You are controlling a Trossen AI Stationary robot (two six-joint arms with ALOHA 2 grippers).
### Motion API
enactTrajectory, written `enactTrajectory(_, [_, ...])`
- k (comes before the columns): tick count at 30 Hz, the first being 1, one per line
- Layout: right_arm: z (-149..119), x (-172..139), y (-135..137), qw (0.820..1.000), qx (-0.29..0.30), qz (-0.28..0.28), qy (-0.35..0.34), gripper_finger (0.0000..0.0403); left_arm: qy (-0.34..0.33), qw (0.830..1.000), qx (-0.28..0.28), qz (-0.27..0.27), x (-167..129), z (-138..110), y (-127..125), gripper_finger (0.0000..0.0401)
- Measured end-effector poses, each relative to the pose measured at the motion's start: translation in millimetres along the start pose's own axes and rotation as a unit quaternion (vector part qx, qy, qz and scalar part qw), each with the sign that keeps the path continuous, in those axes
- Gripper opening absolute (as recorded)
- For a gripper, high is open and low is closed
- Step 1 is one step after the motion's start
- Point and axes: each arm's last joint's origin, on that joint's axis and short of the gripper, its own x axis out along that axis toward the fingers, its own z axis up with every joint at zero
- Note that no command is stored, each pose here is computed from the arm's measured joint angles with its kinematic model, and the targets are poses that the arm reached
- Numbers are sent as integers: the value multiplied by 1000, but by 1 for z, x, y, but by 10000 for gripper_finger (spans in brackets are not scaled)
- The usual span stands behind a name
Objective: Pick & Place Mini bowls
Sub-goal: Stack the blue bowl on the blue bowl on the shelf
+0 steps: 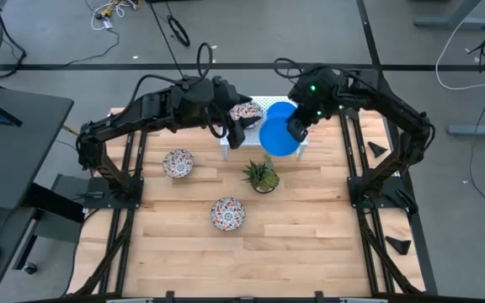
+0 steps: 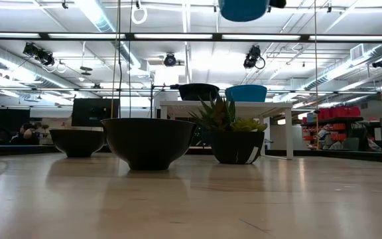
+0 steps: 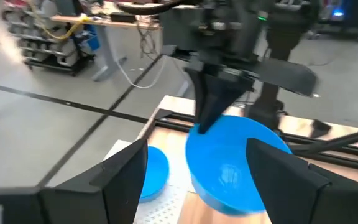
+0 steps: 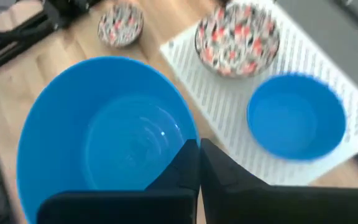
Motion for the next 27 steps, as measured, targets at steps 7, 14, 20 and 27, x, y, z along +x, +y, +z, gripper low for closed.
enactTrajectory(7, [-1, -3, -31, 998, 55, 0, 36, 0, 3, 999, -28, -45, 0, 0, -3, 275])
enactTrajectory(14, [9, 4, -69, 993, 105, -38, 34, 0, 5, 997, -67, -48, 0, 0, -3, 275])
enactTrajectory(20, [19, 17, -101, 986, 147, -65, 35, 0, 6, 995, -82, -48, 0, 0, -3, 275])
enactTrajectory(27, [30, 38, -137, 982, 170, -79, 37, 0, 7, 995, -92, -48, 0, 0, -3, 275])
